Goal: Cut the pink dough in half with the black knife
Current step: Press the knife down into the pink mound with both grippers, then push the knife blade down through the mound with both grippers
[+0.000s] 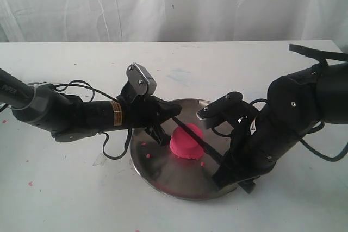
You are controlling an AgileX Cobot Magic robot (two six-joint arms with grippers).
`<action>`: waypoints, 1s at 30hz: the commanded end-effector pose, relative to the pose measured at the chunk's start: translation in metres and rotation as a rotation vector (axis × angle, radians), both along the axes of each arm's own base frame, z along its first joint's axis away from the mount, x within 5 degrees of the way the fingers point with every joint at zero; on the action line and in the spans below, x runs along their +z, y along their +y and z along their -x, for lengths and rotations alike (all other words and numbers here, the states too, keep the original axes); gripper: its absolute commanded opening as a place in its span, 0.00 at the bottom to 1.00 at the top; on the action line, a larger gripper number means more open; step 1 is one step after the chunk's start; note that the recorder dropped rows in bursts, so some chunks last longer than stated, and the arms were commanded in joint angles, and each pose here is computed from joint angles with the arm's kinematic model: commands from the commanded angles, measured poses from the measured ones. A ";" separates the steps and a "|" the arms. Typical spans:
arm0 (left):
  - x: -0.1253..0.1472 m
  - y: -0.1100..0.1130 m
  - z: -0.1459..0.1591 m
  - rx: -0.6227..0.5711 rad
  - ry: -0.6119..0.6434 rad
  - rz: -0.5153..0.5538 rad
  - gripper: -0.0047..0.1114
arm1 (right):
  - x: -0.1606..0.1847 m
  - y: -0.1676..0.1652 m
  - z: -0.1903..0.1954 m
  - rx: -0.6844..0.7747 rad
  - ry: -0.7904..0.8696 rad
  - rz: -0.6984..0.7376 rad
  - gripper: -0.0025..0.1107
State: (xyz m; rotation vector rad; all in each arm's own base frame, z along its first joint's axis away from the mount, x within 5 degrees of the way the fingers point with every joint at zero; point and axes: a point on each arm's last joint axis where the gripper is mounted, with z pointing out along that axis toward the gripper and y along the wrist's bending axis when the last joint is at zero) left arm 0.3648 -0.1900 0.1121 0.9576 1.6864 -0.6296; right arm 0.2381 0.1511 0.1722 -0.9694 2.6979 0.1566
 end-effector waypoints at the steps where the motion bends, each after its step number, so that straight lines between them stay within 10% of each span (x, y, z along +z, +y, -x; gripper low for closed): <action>1: -0.017 0.003 0.003 0.013 0.058 -0.108 0.04 | 0.001 0.002 -0.002 0.005 -0.021 -0.011 0.02; 30: -0.017 0.003 0.003 0.013 0.058 -0.108 0.04 | -0.005 0.003 -0.004 0.015 -0.017 -0.004 0.02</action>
